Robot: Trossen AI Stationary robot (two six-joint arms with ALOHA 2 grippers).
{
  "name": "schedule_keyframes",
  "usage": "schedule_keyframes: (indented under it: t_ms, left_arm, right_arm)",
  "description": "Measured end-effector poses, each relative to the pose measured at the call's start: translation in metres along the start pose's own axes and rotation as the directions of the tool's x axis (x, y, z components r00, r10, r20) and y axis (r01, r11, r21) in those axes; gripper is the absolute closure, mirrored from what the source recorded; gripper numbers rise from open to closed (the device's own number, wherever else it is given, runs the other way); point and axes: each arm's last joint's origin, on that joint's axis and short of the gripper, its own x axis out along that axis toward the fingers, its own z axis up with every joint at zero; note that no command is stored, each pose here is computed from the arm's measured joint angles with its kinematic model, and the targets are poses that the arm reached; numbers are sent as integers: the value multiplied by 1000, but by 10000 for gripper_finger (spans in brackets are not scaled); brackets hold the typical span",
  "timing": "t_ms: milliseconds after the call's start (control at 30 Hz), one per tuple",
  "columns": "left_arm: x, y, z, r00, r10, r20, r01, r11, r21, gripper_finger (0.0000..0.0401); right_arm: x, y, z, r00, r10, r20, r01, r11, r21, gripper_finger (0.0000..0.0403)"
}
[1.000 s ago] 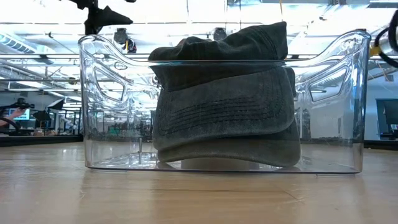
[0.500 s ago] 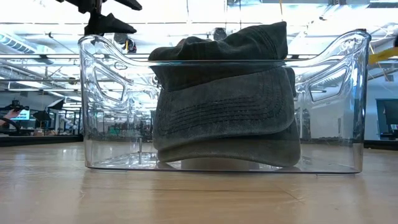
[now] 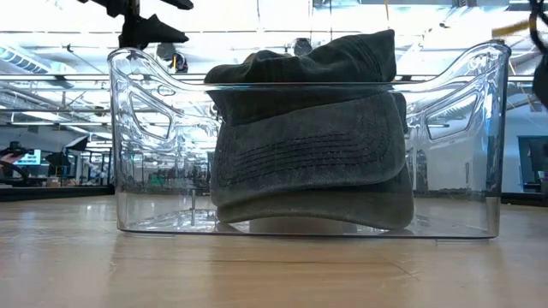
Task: Pick & Place hat
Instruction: Put the black cap into the bottom transparent bin
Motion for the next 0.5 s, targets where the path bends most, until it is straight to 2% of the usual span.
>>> schedule_keyframes:
  t_ms: [200,333,500]
  left_arm:
    - [-2,-1,1,999,-44,-19,45,998,37,167]
    - [-3,-1,1,999,-48,-20,49,997,65,167]
    - [-3,-1,1,999,-49,-19,50,996,75,167]
  right_arm:
    - [-43,27,2,993,-119,-27,118,992,-32,402]
    - [-72,33,4,972,-234,-15,234,972,-13,402]
    - [-103,44,6,963,-269,29,269,963,-7,402]
